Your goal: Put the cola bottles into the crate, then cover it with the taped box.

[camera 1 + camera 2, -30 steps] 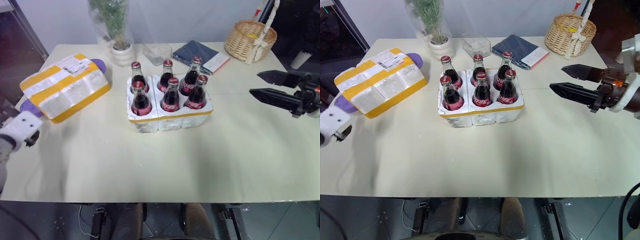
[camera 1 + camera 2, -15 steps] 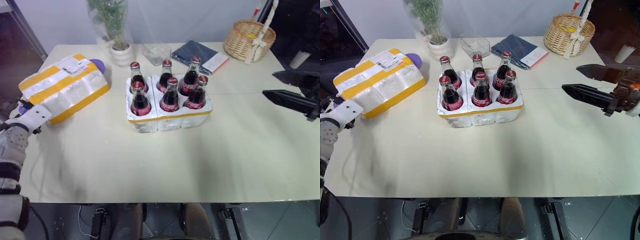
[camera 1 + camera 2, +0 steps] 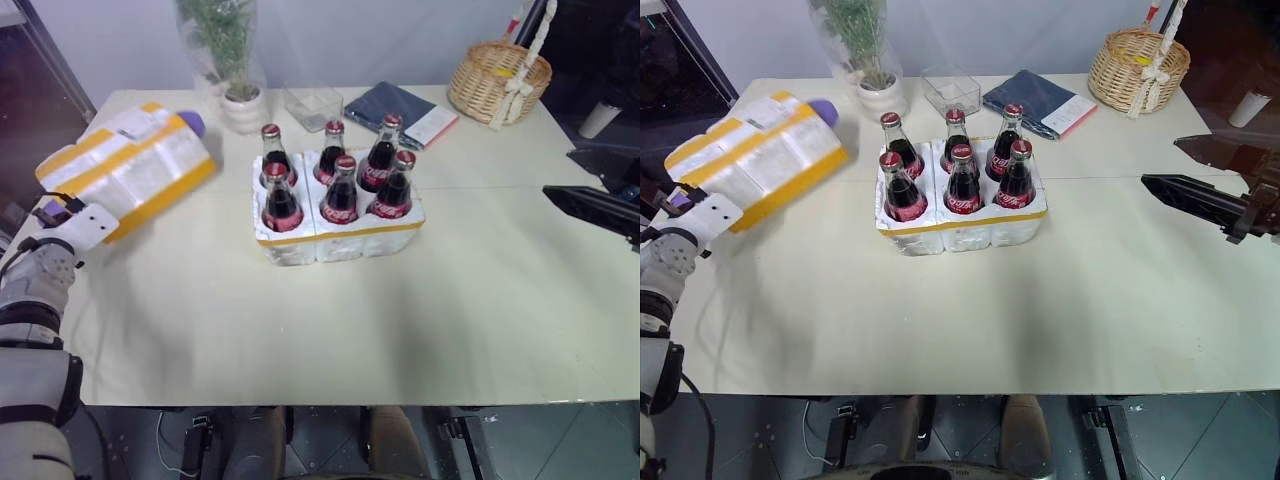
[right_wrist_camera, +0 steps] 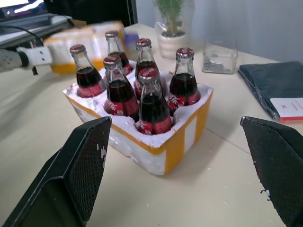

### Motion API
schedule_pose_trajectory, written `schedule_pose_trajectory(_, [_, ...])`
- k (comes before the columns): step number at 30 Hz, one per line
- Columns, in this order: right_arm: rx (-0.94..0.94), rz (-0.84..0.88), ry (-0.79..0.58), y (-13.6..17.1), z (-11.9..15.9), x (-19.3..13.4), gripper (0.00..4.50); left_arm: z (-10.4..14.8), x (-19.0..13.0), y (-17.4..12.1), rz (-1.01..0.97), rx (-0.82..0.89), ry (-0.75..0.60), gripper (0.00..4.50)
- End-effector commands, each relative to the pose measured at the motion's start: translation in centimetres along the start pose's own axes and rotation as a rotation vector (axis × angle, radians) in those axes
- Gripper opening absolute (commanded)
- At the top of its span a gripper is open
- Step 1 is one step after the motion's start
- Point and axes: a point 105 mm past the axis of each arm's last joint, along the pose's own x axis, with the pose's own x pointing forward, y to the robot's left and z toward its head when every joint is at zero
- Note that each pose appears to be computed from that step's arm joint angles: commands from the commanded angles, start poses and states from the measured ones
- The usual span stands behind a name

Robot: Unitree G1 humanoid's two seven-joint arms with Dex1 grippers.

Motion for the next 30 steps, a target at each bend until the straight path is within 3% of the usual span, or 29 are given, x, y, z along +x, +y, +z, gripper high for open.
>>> schedule_pose_trajectory(1, [-0.050, -0.034, -0.024, -0.1, 1.0, -0.9, 4.50, 0.1, 0.0, 1.5, 0.040, 0.010, -0.004, 0.27])
schedule_pose_trajectory(6, [0.009, -0.043, 0.017, -0.6, -0.4, -1.4, 4.50, 2.7, -0.1, 5.2, 0.128, -0.004, -0.112, 0.27])
schedule_pose_trajectory(10, [-0.018, -0.111, 0.040, -1.9, -1.1, -1.3, 4.50, 7.3, -1.6, 9.7, 0.188, 0.015, -0.310, 0.27])
schedule_pose_trajectory(14, [-0.015, -0.080, 0.071, -1.8, -2.6, -0.4, 4.50, 13.5, -5.2, 12.9, 0.196, 0.079, -0.533, 0.27])
schedule_pose_trajectory(19, [0.013, -0.068, 0.090, -1.9, -4.0, 0.6, 4.50, 20.1, -10.8, 12.6, 0.111, 0.170, -0.730, 0.27])
schedule_pose_trajectory(24, [0.021, -0.041, 0.088, -1.7, -4.5, 1.4, 4.50, 23.7, -14.2, 10.8, 0.024, 0.186, -0.807, 0.27])
schedule_pose_trajectory(30, [0.021, -0.030, 0.069, -1.5, -4.3, 1.6, 4.50, 24.7, -16.7, 8.4, -0.067, 0.250, -0.822, 0.27])
